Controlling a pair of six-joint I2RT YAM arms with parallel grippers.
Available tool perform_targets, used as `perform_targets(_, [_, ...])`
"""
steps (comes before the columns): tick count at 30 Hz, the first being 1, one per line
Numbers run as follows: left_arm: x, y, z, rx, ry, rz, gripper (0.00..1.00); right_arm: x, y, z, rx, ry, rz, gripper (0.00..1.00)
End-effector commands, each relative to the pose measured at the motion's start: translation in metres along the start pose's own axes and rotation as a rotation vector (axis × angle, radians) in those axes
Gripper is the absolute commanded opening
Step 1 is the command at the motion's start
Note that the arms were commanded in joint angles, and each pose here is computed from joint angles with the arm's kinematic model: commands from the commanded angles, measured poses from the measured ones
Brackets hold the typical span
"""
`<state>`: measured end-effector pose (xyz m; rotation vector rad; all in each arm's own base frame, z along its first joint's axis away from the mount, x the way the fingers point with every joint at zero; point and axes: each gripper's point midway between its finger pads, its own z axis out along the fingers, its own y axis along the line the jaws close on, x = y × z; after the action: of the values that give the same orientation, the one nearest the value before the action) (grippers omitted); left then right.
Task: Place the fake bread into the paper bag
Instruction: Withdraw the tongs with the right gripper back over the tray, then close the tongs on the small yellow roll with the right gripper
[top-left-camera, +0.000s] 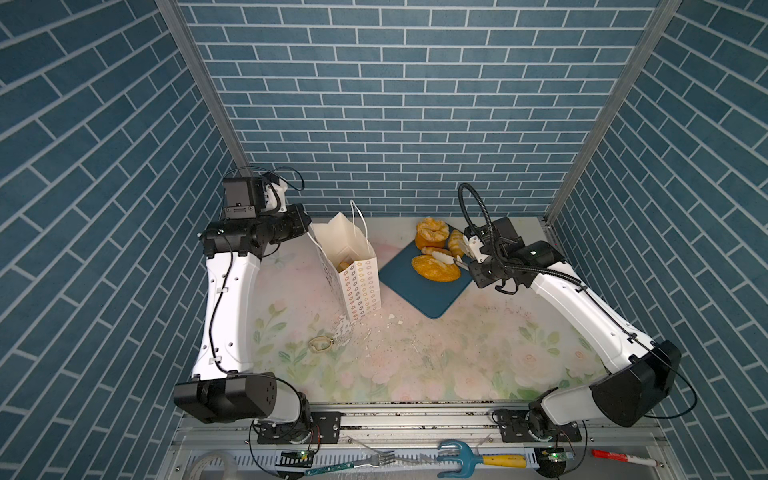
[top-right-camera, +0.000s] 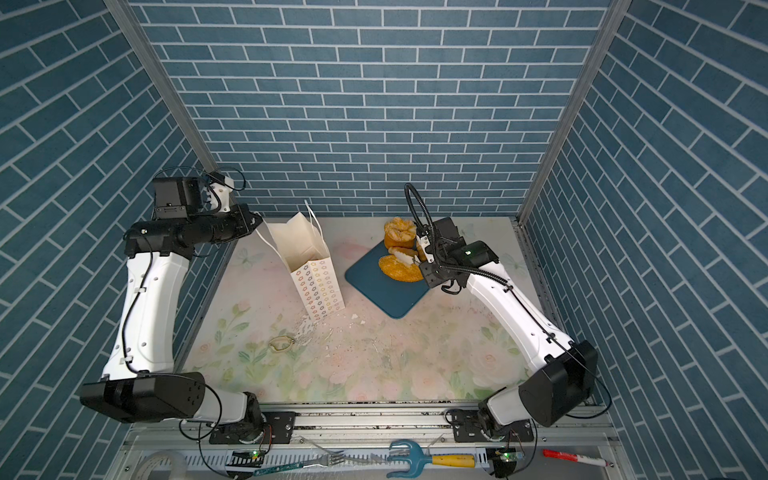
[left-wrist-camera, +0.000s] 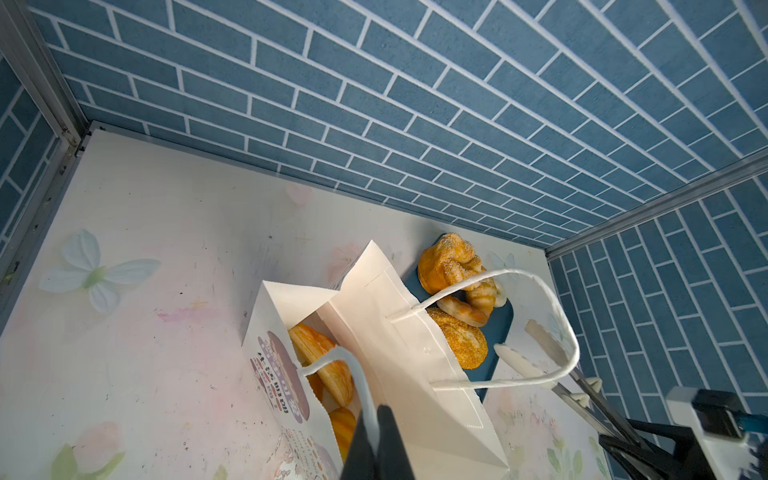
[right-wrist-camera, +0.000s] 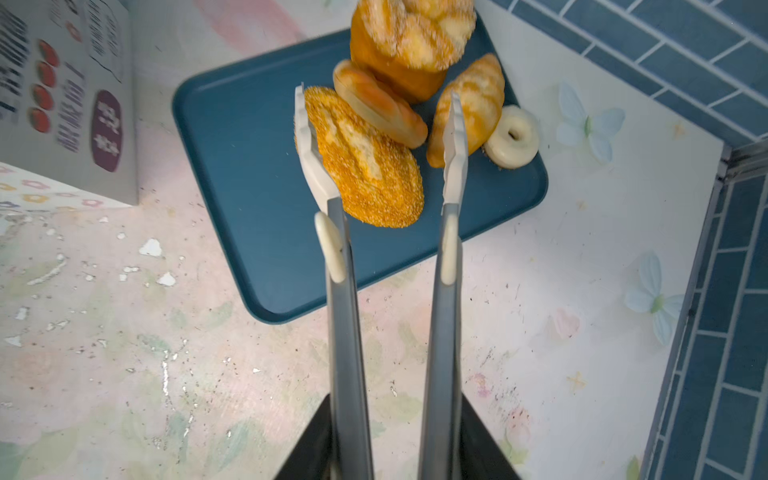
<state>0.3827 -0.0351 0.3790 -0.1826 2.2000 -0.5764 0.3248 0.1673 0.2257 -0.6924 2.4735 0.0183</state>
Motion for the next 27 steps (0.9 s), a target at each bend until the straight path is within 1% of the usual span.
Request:
perform_targets(1, [0.002, -0.002, -0.009, 0.007, -0.019, 0.018, 0.00, -0.014, -0.011, 0.001, 0.039, -0.047, 0.005, 0.41])
perform_targets(9, [0.016, 0.004, -0.003, 0.000, 0.004, -0.005, 0.00, -0.036, -0.013, 0.022, 0.055, -0.034, -0.122, 0.40])
perform_targets(16, [0.022, 0.007, -0.001, -0.003, 0.017, -0.012, 0.06, -0.055, -0.008, 0.041, 0.025, -0.020, -0.205, 0.40])
perform_targets(27, [0.027, 0.011, -0.001, -0.018, 0.023, -0.022, 0.07, -0.052, -0.004, 0.069, -0.027, 0.058, -0.249, 0.40])
